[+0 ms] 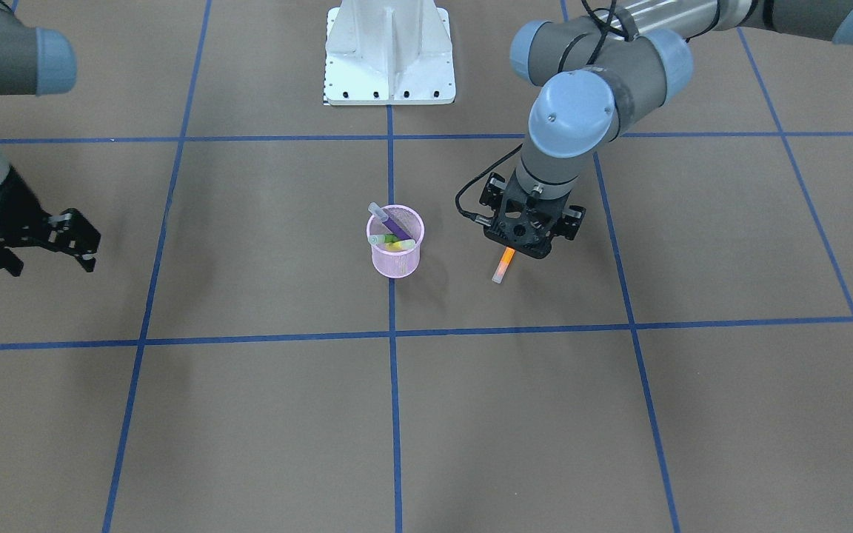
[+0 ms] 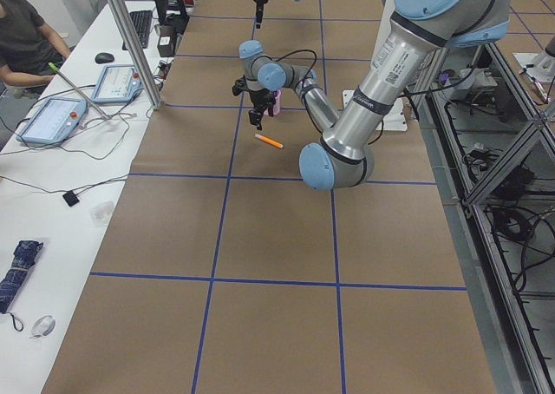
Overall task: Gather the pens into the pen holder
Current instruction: 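Grasp the orange marker with the left gripper and lift it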
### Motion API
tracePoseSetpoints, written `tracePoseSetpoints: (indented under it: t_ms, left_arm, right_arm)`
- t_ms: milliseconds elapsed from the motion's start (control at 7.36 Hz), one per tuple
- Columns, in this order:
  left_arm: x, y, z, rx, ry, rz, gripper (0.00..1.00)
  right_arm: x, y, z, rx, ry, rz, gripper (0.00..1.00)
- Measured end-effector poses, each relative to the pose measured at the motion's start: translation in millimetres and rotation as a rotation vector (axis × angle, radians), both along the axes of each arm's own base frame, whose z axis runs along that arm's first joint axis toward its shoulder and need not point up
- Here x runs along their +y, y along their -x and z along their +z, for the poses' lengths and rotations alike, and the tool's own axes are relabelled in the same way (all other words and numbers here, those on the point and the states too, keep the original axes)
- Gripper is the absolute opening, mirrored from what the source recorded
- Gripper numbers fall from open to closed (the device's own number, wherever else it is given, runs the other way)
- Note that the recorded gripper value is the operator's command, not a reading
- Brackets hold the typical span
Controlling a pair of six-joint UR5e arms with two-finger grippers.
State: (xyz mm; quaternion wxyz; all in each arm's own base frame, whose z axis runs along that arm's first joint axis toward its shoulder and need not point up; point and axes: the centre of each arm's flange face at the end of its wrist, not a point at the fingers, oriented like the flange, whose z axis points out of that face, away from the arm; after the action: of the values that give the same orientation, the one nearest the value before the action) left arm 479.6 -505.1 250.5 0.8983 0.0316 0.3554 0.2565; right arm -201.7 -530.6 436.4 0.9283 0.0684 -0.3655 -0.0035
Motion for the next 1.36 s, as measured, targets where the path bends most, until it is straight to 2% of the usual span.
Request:
tracePoseSetpoints:
  t_ms: [136, 408, 543, 679, 815, 951, 1087, 1223, 1358]
  left_arm:
    - [-9.1, -17.9, 2.5, -0.022, -0.01, 0.036, 0.8]
    - [-23.1, -42.6, 21.5, -0.068, -0.017, 0.086, 0.76]
    - [-24.5, -52.8, 28.4, -0.082, -0.013, 0.1, 0.74]
    - [-22.1, -62.4, 35.0, -0.091, -0.008, 0.113, 0.67]
    - [-20.0, -68.1, 39.8, -0.096, -0.005, 0.121, 0.54]
    - [-18.6, -70.9, 41.6, -0.097, -0.004, 0.125, 0.35]
    - [-18.3, -71.5, 41.9, -0.097, -0.003, 0.127, 0.11]
    - [-18.6, -71.2, 42.7, -0.098, -0.003, 0.126, 0.08]
    - [-19.1, -70.7, 43.6, -0.099, -0.002, 0.126, 0.1]
  right_arm:
    - [-9.0, -31.6, 26.3, -0.018, 0.021, -0.029, 1.0]
    - [-14.8, -75.9, 68.2, -0.04, 0.021, -0.088, 1.0]
    - [-14.6, -84.5, 77.3, -0.051, 0.02, -0.105, 1.0]
    - [-14.1, -88.3, 81.6, -0.057, 0.019, -0.113, 1.0]
    - [-13.9, -89.5, 82.8, -0.06, 0.018, -0.115, 1.0]
    - [-13.9, -90.3, 82.9, -0.061, 0.017, -0.116, 1.0]
    - [-13.9, -91.2, 83.0, -0.061, 0.017, -0.115, 1.0]
    - [-13.9, -91.4, 83.0, -0.062, 0.017, -0.114, 1.0]
    - [-14.1, -92.2, 83.0, -0.062, 0.017, -0.113, 1.0]
